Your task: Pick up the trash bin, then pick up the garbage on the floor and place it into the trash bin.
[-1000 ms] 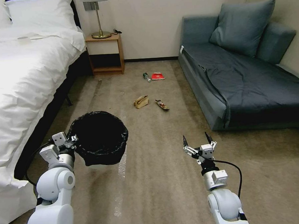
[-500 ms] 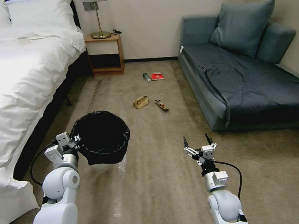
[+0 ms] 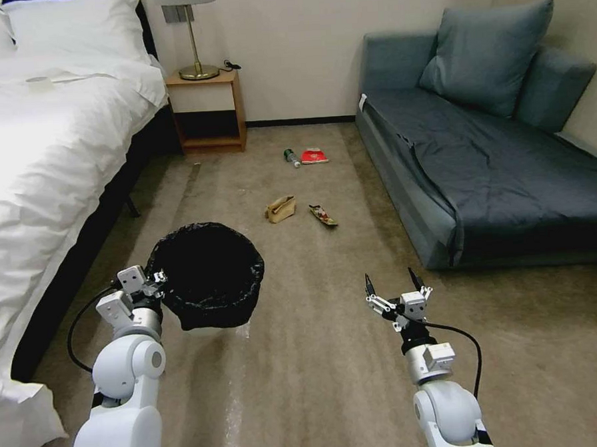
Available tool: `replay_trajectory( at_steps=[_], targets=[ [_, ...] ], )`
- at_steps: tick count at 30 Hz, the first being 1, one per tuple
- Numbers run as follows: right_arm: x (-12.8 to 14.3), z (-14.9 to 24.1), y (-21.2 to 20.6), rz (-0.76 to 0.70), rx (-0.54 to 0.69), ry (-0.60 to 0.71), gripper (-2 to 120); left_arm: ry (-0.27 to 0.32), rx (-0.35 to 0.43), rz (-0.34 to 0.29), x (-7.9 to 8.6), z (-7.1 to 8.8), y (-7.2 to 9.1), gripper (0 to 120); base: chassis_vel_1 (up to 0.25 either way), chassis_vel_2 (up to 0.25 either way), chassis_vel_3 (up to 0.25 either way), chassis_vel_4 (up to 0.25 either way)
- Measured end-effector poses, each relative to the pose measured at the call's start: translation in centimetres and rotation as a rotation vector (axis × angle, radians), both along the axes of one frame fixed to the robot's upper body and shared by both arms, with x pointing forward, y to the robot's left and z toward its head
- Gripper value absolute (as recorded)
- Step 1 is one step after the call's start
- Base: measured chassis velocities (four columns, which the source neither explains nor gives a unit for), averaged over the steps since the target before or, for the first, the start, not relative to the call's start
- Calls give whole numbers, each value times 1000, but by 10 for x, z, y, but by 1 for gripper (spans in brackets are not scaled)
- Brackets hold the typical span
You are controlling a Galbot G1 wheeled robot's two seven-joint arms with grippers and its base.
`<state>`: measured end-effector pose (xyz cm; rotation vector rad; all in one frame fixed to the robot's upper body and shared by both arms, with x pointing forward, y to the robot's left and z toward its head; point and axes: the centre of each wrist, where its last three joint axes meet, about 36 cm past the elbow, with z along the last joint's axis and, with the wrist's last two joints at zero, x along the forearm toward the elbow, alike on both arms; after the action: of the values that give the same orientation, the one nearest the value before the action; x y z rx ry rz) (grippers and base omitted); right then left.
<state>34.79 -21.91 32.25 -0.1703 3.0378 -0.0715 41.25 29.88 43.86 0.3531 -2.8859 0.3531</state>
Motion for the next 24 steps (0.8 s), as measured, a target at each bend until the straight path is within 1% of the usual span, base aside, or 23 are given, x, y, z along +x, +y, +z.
replay_trajectory(
  at_steps=[15, 24],
  targets=[
    [0, -3, -1, -2, 1, 8, 100, -2, 11, 26, 1, -1, 5, 4, -109, 107, 107, -108],
    [-1, -4, 1, -1, 3, 11, 100, -4, 12, 31, 0, -3, 7, 4, -105, 111, 110, -108]
  ],
)
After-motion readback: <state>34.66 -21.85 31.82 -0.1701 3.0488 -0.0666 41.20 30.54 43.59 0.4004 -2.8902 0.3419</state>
